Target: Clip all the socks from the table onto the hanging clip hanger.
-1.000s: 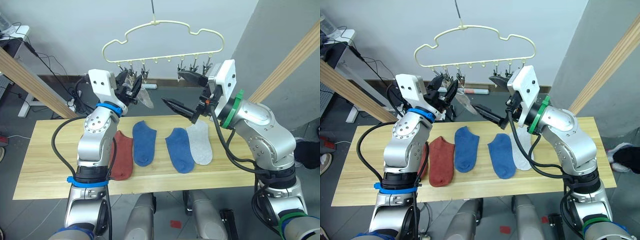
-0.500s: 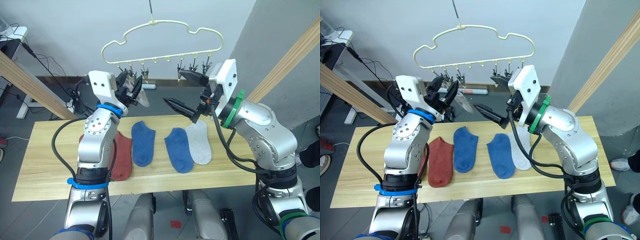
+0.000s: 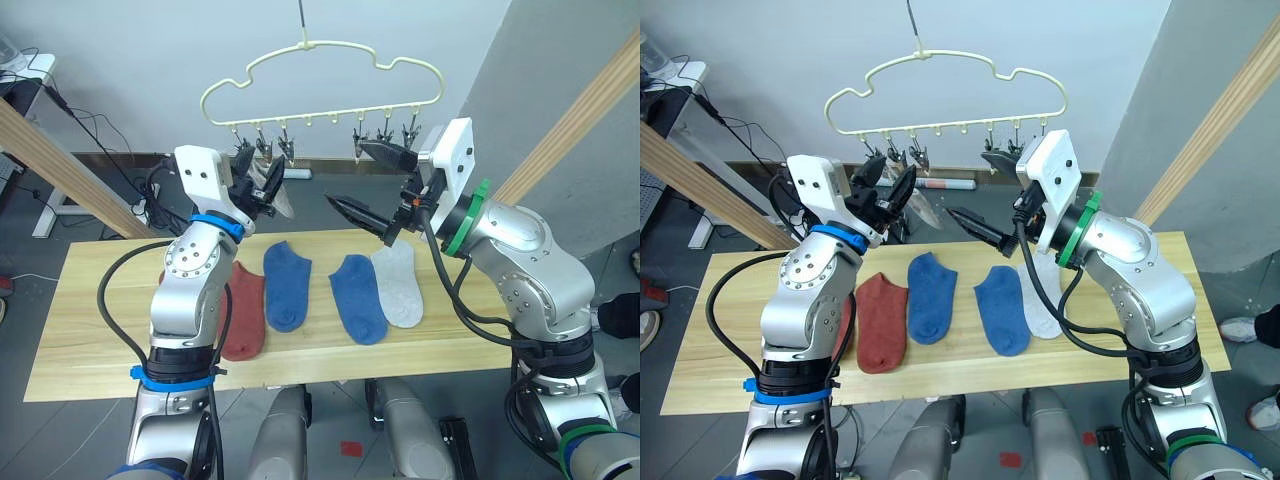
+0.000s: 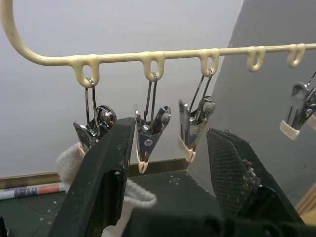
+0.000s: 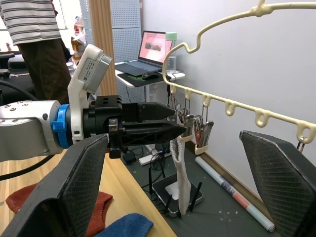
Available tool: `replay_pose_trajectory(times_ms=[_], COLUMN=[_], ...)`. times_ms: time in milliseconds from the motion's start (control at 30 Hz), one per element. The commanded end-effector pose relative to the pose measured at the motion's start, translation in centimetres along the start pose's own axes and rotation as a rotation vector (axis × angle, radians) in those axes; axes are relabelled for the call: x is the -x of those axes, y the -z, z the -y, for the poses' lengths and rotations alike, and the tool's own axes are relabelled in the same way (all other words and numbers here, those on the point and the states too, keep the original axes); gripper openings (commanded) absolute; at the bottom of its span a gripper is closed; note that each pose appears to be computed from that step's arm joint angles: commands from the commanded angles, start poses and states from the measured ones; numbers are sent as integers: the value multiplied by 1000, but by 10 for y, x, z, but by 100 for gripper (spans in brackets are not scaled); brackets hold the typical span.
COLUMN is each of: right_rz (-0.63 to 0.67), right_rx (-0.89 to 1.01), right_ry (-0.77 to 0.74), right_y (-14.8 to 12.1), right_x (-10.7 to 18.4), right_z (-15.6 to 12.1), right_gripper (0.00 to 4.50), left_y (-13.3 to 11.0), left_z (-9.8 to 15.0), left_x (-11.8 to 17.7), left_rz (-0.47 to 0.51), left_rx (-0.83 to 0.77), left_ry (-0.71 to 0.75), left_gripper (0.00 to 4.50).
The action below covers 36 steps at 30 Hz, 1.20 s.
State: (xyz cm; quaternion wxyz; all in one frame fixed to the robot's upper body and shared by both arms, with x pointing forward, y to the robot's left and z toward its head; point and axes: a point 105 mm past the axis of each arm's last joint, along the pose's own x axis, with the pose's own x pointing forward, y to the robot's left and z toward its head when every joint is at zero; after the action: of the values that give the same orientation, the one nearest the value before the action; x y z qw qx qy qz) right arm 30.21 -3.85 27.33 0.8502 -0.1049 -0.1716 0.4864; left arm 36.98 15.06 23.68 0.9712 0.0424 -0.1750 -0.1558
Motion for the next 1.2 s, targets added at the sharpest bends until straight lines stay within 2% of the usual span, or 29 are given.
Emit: replay_pose_trajectory(times_ms=[33, 1100, 1200], right_rz=[43, 54, 51], right_rx=[27, 38, 37], right_ry=[-3, -21, -18], right_y=[-13, -19, -18], right_x=[3, 2, 2], right_z=[-3, -6, -6], right_gripper=[450, 450, 450], left_y=[-12, -2, -2], left_z=[-1, -7, -7], left_x=[2, -5, -5], left_rz=[47, 42, 43], left_rx=[-14, 9, 8], left_ry=[-5, -31, -34], left_gripper=[252, 252, 164])
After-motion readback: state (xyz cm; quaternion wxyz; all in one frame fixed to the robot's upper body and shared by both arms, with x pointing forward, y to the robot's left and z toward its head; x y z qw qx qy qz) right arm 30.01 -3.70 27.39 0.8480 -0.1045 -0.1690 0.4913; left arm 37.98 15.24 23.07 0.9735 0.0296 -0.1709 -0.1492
